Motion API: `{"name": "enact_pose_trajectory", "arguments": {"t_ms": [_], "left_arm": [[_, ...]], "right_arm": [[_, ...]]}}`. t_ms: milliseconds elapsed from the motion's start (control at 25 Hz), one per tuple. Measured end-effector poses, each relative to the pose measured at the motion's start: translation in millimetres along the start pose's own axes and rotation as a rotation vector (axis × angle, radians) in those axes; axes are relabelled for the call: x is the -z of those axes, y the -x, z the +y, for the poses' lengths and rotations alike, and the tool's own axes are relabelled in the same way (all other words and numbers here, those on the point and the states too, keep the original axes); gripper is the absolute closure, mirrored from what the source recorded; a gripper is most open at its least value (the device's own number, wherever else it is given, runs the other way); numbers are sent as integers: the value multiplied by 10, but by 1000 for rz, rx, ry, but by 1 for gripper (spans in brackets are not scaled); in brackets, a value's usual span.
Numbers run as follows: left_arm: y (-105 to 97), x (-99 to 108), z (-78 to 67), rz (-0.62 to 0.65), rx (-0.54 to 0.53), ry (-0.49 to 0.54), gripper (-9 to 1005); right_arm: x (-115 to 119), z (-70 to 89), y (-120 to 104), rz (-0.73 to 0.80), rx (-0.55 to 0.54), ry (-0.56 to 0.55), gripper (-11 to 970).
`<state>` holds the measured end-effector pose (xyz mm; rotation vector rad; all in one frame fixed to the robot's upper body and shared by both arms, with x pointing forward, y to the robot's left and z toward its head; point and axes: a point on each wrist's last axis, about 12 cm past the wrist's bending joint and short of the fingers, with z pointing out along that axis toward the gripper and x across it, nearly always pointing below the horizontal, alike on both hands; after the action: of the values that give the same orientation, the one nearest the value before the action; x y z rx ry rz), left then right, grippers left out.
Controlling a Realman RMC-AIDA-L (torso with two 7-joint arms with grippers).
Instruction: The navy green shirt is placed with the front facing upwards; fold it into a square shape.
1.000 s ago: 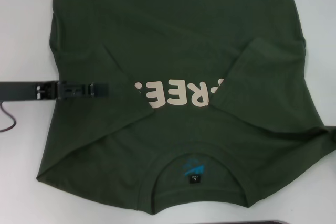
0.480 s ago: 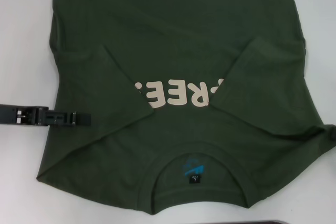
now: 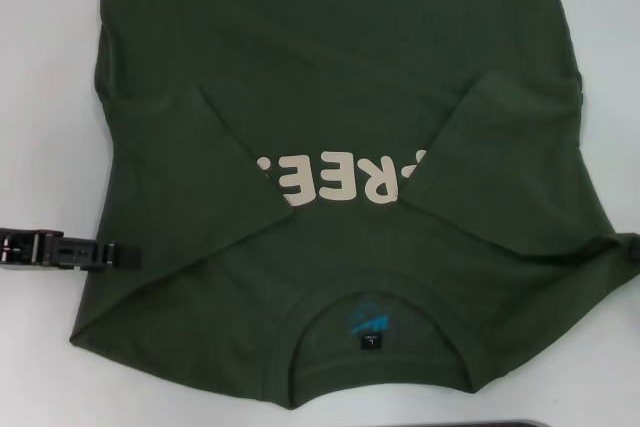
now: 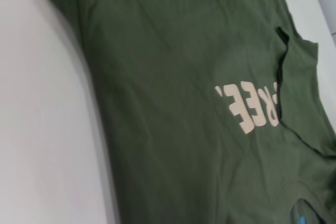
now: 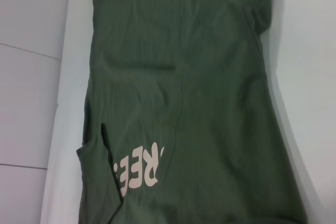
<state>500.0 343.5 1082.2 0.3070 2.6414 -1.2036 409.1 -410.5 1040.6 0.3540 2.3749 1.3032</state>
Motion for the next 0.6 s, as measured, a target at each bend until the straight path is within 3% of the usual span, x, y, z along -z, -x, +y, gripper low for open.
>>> {"name": "enact_pose_trajectory", "arguments": {"t_ms": [440, 600], "left_arm": [[-25, 46, 50, 27, 21, 45, 165], [-23, 73, 60, 27, 33, 58, 219]], "right_arm": [[2, 11, 22, 0, 6, 3, 885], [3, 17, 34, -7, 9, 7, 885]]}}
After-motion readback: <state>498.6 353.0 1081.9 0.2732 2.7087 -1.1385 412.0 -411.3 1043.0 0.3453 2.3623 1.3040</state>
